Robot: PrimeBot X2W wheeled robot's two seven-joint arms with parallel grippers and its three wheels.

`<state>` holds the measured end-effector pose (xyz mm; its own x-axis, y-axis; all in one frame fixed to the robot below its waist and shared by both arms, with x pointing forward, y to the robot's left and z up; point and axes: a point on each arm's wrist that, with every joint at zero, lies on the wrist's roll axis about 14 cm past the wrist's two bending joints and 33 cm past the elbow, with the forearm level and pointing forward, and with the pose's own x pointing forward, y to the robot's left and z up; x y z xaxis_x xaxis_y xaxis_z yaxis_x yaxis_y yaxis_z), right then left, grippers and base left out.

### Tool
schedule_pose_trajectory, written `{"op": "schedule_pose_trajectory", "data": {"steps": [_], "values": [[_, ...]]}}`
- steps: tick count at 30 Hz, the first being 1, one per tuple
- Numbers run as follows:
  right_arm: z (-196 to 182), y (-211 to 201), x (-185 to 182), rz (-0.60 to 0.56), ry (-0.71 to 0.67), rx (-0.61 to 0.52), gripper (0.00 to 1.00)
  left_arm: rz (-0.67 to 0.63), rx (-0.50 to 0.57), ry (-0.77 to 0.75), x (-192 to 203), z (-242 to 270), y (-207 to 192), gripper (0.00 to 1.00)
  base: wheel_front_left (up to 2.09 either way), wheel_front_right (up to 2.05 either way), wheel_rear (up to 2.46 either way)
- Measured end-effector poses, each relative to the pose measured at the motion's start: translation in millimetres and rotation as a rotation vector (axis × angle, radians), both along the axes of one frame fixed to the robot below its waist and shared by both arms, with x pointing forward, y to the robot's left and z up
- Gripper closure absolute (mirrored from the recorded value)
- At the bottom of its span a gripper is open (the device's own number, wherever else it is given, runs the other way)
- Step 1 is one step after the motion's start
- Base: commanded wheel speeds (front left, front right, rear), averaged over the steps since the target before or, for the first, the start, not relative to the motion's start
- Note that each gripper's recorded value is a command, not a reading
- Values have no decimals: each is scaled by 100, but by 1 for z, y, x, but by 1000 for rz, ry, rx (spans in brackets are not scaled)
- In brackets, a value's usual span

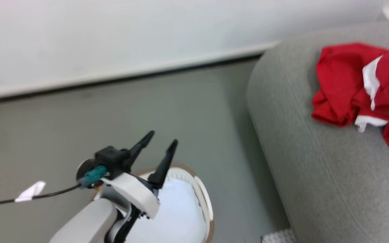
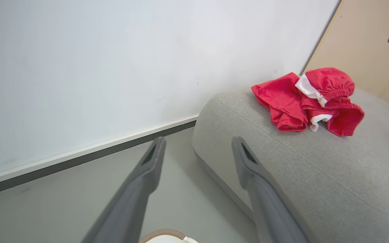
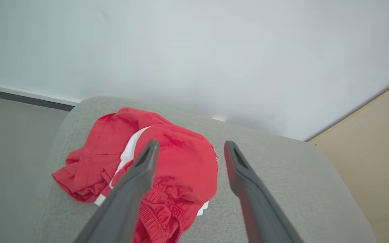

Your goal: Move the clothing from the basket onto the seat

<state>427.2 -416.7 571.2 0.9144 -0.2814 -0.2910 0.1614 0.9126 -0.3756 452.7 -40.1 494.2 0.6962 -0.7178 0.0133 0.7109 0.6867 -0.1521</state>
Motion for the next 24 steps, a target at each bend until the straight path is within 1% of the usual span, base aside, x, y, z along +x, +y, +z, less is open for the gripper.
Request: {"op": "schedule_pose_trajectory", "data": {"steps": [5,10,14,17,19,20,24], "values": [[50,42,4,138,-181,35,0,142,-53,-83,5,45,37,0,0,0,0],[68,96,9,276,-338,101,0,300,-61,-137,3,66,90,0,0,0,0],[65,139,4,351,-452,190,0,450,-82,-173,-2,81,136,0,0,0,0],[58,164,-4,378,-506,247,0,536,-98,-185,-13,85,163,0,0,0,0],[49,179,-9,390,-522,288,0,569,-145,-199,-20,93,174,0,0,0,0],[45,187,-12,400,-532,311,0,578,-153,-210,-24,95,178,0,0,0,0],[31,205,-22,405,-560,376,0,612,-142,-200,-37,83,190,0,0,0,0]]}}
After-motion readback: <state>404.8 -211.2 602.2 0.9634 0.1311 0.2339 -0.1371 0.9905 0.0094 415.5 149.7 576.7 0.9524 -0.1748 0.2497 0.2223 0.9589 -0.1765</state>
